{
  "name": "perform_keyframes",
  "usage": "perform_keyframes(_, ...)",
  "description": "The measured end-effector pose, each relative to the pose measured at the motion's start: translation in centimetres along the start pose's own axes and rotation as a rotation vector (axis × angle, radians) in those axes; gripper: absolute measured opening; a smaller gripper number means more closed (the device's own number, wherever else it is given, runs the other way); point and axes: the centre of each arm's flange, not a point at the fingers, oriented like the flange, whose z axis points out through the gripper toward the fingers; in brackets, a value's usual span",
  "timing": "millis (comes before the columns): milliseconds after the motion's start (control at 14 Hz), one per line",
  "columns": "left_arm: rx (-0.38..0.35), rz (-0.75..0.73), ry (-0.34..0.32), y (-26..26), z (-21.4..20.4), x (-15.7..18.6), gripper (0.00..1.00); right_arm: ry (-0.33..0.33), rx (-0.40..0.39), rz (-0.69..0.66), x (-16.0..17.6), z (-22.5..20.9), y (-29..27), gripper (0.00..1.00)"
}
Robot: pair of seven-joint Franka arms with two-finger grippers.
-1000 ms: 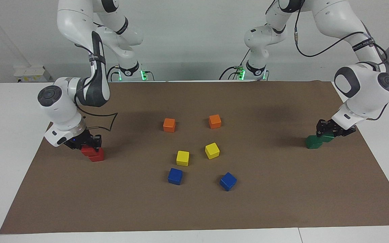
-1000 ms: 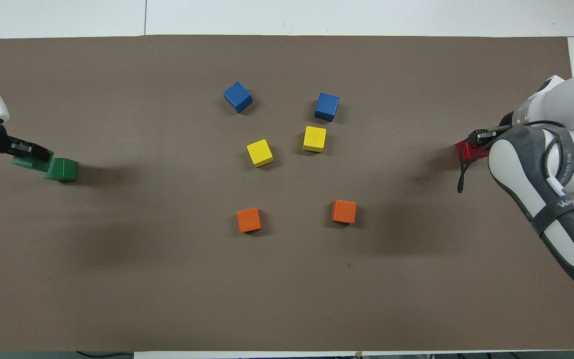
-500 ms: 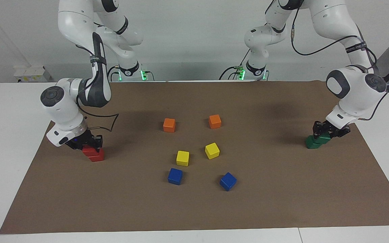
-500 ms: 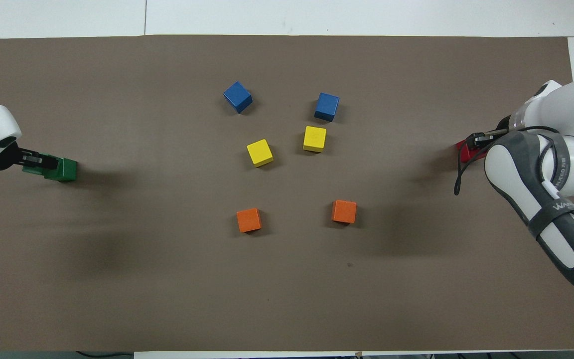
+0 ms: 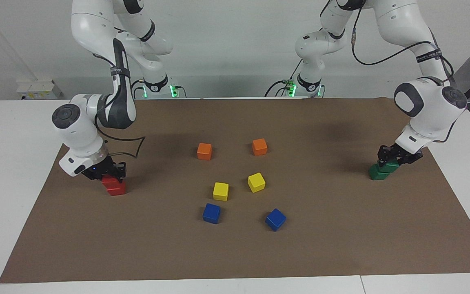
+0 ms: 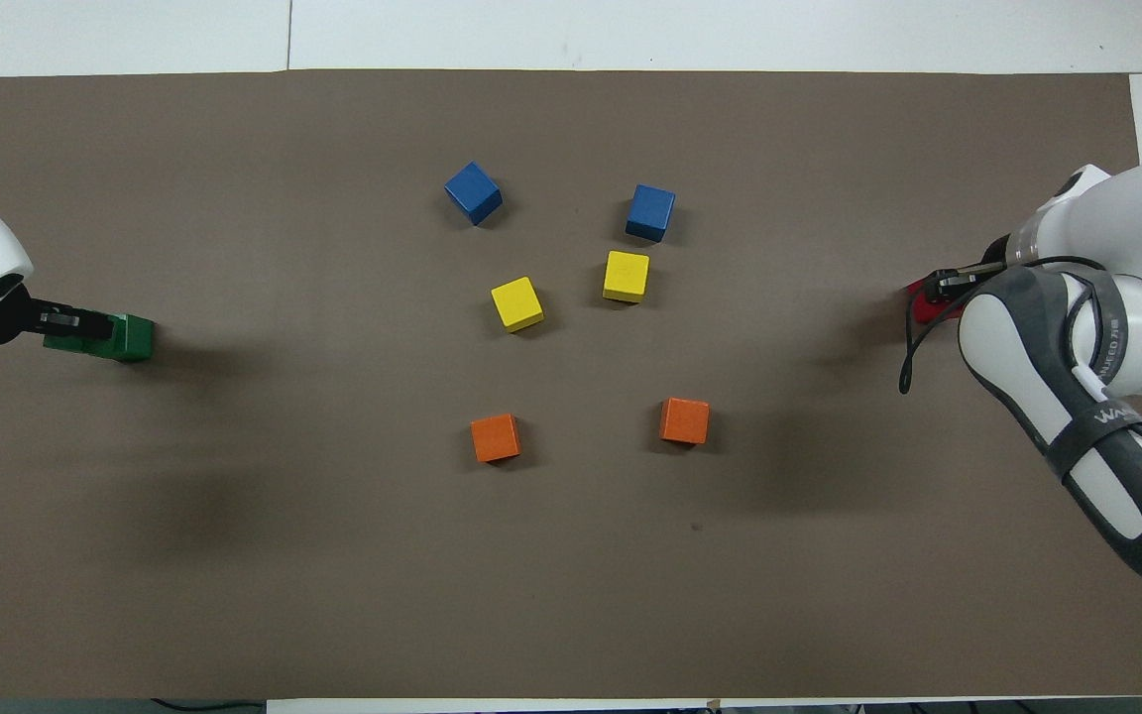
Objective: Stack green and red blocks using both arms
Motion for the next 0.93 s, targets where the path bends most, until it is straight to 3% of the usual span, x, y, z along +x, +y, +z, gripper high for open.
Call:
perform_keyframes(714,0.009,-0.014,0.021,0.39,0.61,-0.25,0.55,0.009,-0.001,-0.021,0.0,0.03,0.08,0.55)
perform_keyframes(786,0.009,-0.008,0.021,0.39,0.61,-0.25,0.58,0.009,-0.001,-0.021,-0.01,0.03,0.09,0.55)
perform_keyframes(929,0.009,0.01,0.022,0.38,0.54,-0.23,0.78,0.009,-0.001,-0.021,-0.02,0.03,0.09,0.55)
